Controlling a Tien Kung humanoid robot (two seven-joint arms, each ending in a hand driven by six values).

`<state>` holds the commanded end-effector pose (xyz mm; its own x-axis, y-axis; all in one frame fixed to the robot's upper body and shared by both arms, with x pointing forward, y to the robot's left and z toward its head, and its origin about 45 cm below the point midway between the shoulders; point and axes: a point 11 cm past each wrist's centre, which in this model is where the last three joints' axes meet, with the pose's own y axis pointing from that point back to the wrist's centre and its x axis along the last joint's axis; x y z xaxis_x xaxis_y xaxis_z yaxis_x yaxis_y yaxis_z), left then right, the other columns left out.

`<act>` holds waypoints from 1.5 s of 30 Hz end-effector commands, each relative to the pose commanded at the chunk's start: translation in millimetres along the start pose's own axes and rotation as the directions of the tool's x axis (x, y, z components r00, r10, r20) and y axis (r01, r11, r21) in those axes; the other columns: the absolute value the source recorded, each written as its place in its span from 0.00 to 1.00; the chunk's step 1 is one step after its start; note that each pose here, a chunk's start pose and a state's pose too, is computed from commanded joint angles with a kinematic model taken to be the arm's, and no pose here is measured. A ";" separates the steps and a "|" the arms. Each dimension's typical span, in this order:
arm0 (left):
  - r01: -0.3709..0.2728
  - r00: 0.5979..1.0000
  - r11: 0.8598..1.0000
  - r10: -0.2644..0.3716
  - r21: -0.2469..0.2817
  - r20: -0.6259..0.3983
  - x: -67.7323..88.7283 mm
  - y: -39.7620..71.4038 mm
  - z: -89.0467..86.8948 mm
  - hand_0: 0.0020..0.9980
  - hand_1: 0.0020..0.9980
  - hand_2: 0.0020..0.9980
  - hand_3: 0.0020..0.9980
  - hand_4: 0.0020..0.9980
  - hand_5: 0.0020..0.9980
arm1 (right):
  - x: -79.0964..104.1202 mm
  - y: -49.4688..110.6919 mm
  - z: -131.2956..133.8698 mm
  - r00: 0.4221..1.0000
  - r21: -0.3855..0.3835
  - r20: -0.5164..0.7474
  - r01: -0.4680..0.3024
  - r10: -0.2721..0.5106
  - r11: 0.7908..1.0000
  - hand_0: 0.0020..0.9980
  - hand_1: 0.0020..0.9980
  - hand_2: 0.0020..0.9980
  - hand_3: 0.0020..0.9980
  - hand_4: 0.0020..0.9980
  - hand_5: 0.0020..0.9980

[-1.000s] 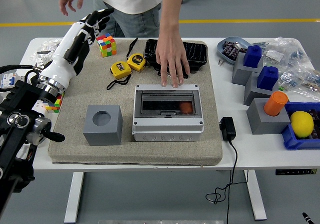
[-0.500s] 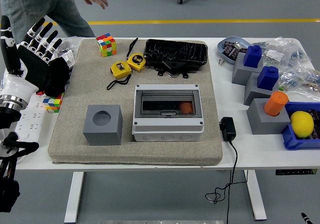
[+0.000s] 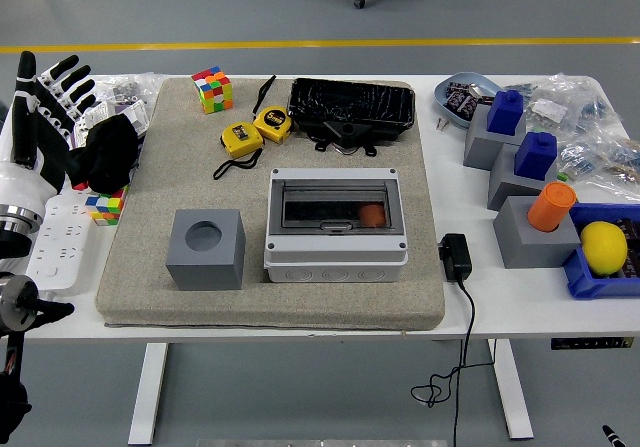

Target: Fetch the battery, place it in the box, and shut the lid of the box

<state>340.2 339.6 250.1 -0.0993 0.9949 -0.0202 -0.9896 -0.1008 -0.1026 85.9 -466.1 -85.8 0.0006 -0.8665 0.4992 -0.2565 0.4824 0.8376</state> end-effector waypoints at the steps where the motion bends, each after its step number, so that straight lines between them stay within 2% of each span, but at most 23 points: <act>1: -0.005 0.999 1.000 0.005 -0.003 0.037 0.2 0.7 -0.2 0.79 0.82 0.77 0.75 1.00 1.00 | 0.4 0.0 0.4 1.000 0.000 -0.002 -0.002 0.002 1.000 0.79 0.73 0.73 0.67 1.00 1.00; 4: -0.032 0.987 0.999 0.033 -0.013 0.158 2.7 4.4 -2.8 0.79 0.82 0.77 0.75 1.00 1.00 | 3.1 -0.2 1.3 1.000 0.003 -0.022 -0.017 0.017 1.000 0.79 0.73 0.73 0.67 1.00 1.00; 6: -0.051 0.984 0.999 0.053 -0.018 0.171 5.4 6.4 -4.8 0.79 0.82 0.77 0.75 1.00 1.00 | 5.2 -0.4 -0.9 0.999 0.013 -0.040 -0.031 0.032 0.999 0.79 0.73 0.73 0.67 1.00 1.00; 7: -0.061 0.985 0.998 0.063 -0.019 0.161 6.7 7.4 -5.9 0.60 0.65 0.56 0.58 1.00 0.87 | 6.5 -0.4 -3.5 0.997 0.024 -0.059 -0.042 0.043 0.999 0.98 0.74 0.59 0.23 0.86 0.45; 12: -0.120 0.984 0.992 0.124 -0.040 0.126 13.7 9.6 -5.8 0.60 0.65 0.56 0.58 1.00 0.87 | 9.8 -0.1 -10.9 0.986 0.057 -0.146 -0.075 0.083 0.996 0.98 0.74 0.59 0.23 0.86 0.45; 13: -0.126 0.984 0.991 0.130 -0.044 0.125 14.0 9.7 -5.2 0.44 0.49 0.38 0.41 1.00 0.82 | 9.8 0.0 -10.6 0.984 0.053 -0.158 -0.077 0.085 0.996 0.92 0.61 0.41 0.16 0.61 0.34; 18: -0.135 0.983 0.989 0.141 -0.052 0.122 13.1 10.0 -4.1 0.44 0.49 0.38 0.41 1.00 0.82 | 8.7 0.8 -11.8 0.975 0.048 -0.200 -0.089 0.097 0.995 0.92 0.61 0.41 0.16 0.61 0.34; 19: -0.135 0.982 0.989 0.141 -0.053 0.123 12.8 10.2 -4.1 0.42 0.43 0.35 0.37 1.00 0.82 | 8.5 0.9 -11.9 0.975 0.050 -0.199 -0.092 0.100 0.995 0.79 0.48 0.35 0.16 0.57 0.31; 24: -0.122 0.983 0.991 0.128 -0.057 0.130 9.1 10.7 -3.6 0.42 0.43 0.35 0.37 1.00 0.82 | 9.0 1.6 -14.7 0.972 0.071 -0.197 -0.114 0.126 0.991 0.79 0.48 0.35 0.16 0.57 0.31; 25: -0.119 0.983 0.991 0.126 -0.059 0.132 8.3 10.6 -3.0 0.44 0.45 0.38 0.42 1.00 0.81 | 9.1 1.7 -15.5 0.971 0.074 -0.201 -0.116 0.129 0.990 0.72 0.42 0.32 0.17 0.50 0.24; 30: -0.114 0.984 0.991 0.122 -0.068 0.133 6.7 10.2 -0.6 0.44 0.45 0.38 0.42 1.00 0.81 | 9.8 1.9 -17.3 0.964 0.080 -0.225 -0.126 0.141 0.989 0.72 0.42 0.32 0.17 0.50 0.24; 31: -0.113 0.984 0.991 0.121 -0.068 0.133 6.4 10.2 -0.5 0.44 0.46 0.40 0.44 1.00 0.82 | 9.8 2.1 -16.8 0.962 0.079 -0.232 -0.131 0.146 0.988 0.66 0.37 0.28 0.18 0.46 0.23; 36: -0.115 0.984 0.991 0.123 -0.065 0.131 6.9 10.8 -1.1 0.44 0.46 0.40 0.44 1.00 0.82 | 8.0 2.4 -15.8 0.961 0.075 -0.236 -0.132 0.146 0.988 0.66 0.37 0.28 0.18 0.46 0.23; 37: -0.115 0.984 0.991 0.122 -0.064 0.131 6.8 10.9 -1.4 0.45 0.47 0.41 0.46 1.00 0.81 | 7.5 2.5 -15.9 0.961 0.074 -0.237 -0.130 0.144 0.989 0.61 0.34 0.25 0.18 0.42 0.23; 42: -0.111 0.984 0.992 0.117 -0.056 0.130 5.6 11.4 -3.7 0.45 0.47 0.41 0.46 1.00 0.81 | 4.4 2.6 -16.2 0.962 0.060 -0.244 -0.115 0.126 0.992 0.61 0.34 0.25 0.18 0.42 0.23; 43: -0.110 0.985 0.992 0.116 -0.055 0.130 5.2 11.5 -4.0 0.45 0.48 0.43 0.47 1.00 0.82 | 4.3 2.6 -16.3 0.961 0.060 -0.245 -0.115 0.127 0.992 0.52 0.29 0.21 0.19 0.30 0.18; 45: -0.109 0.985 0.993 0.115 -0.053 0.130 4.8 11.6 -4.6 0.45 0.48 0.43 0.47 1.00 0.82 | 4.2 2.7 -16.3 0.961 0.059 -0.244 -0.117 0.128 0.991 0.52 0.29 0.21 0.19 0.30 0.18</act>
<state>328.7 343.1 244.2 -0.2253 0.9694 0.0971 -0.9660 -0.2092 -0.1521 101.0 -466.4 -77.8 0.2034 -0.7399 0.6413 -0.3114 0.5721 0.7588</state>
